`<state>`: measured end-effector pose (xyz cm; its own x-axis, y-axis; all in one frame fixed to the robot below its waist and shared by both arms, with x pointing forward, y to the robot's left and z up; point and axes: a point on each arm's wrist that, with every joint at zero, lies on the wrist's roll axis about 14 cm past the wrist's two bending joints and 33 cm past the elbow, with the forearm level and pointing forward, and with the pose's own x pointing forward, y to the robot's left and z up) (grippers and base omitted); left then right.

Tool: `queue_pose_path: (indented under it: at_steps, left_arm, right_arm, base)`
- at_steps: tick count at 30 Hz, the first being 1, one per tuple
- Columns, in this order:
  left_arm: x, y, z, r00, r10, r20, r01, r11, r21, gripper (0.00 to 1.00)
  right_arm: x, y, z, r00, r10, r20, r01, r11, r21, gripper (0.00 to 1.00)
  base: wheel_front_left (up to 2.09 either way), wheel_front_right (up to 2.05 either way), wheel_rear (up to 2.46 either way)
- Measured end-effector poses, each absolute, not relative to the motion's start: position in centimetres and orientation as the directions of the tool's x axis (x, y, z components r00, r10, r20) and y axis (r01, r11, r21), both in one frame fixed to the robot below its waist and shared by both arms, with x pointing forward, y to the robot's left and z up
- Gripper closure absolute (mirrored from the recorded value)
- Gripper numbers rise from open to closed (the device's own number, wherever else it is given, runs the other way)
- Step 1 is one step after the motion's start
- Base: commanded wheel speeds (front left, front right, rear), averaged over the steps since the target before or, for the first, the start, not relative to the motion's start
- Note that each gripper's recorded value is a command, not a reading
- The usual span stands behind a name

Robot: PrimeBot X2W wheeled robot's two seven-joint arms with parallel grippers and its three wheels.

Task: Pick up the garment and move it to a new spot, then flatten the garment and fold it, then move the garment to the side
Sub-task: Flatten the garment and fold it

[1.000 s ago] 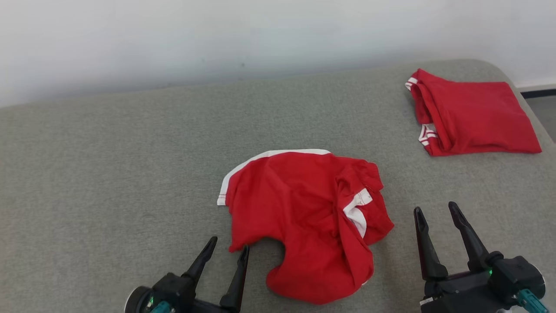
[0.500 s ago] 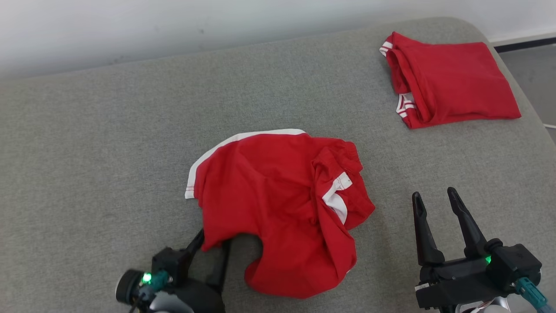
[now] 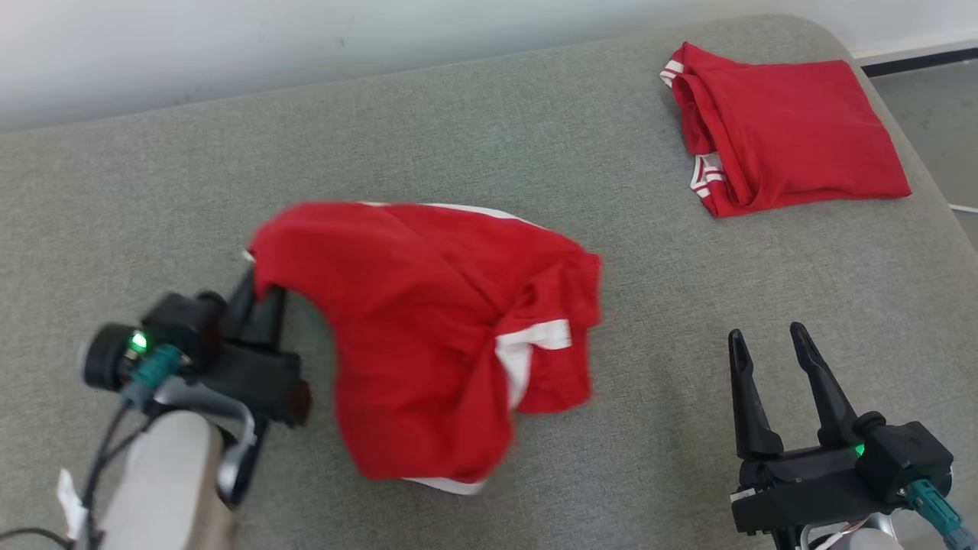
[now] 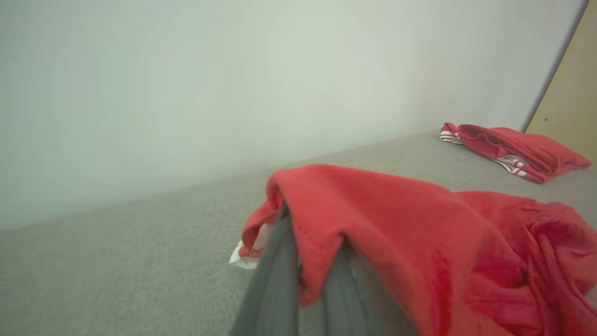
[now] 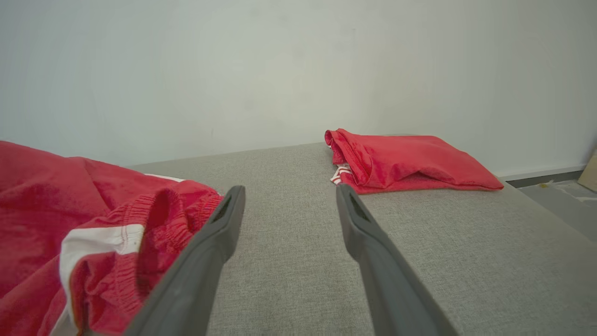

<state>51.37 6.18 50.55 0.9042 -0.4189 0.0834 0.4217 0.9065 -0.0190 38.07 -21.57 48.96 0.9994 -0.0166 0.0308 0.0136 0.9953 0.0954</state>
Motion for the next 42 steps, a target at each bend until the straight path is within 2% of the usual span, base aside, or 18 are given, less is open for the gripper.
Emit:
queue_pose_path:
  at_steps: [3,5,6,7,8,18,22,35,42]
  left_arm:
    - [52.4,7.1,50.9,0.912,-0.401,0.084,0.402,0.916,0.002,1.00]
    - [52.6,7.8,49.4,0.920,-0.390,0.034,0.390,0.921,0.009,1.00]
    - [52.5,7.9,48.8,0.921,-0.389,0.014,0.388,0.921,0.010,0.89]
    - [52.5,7.9,48.5,0.922,-0.388,0.004,0.388,0.922,0.010,0.15]
    - [52.4,7.9,48.3,0.922,-0.388,-0.002,0.388,0.922,0.006,0.00]
    - [48.4,10.1,46.6,0.946,-0.321,-0.041,0.318,0.946,-0.059,0.00]
    - [46.7,11.2,47.1,0.956,-0.291,-0.023,0.289,0.955,-0.074,0.00]
    - [40.3,16.8,53.1,0.980,-0.110,0.164,0.124,0.989,-0.078,0.00]
    - [36.9,18.9,52.2,0.990,-0.033,0.137,0.045,0.995,-0.089,0.00]
  right_arm:
    - [37.9,-21.9,48.8,0.999,-0.030,0.025,0.028,0.995,0.094,0.00]
    - [37.9,-22.0,48.6,0.999,-0.034,0.019,0.032,0.995,0.093,0.00]
    - [37.9,-22.0,48.5,0.999,-0.035,0.017,0.033,0.995,0.094,0.00]
    - [37.9,-21.9,48.5,0.999,-0.035,0.016,0.033,0.995,0.097,0.00]
    - [37.9,-21.9,48.5,0.999,-0.036,0.017,0.034,0.994,0.100,0.00]
    - [37.7,-20.6,48.9,0.999,-0.004,0.032,0.000,0.993,0.115,0.00]
    - [37.6,-20.1,49.2,0.999,0.015,0.039,-0.020,0.993,0.117,0.00]
    - [36.9,-17.1,49.9,0.991,0.120,0.064,-0.128,0.984,0.126,0.00]
    - [36.7,-15.5,49.5,0.983,0.177,0.050,-0.182,0.973,0.141,0.00]
  base:
    - [0.00,0.00,0.00]
    - [0.00,0.00,0.00]
    - [0.00,0.00,0.00]
    - [0.00,0.00,0.00]
    - [0.00,0.00,0.00]
    - [0.00,0.00,0.00]
    - [0.00,0.00,0.00]
    - [0.00,0.00,0.00]
    - [0.00,0.00,0.00]
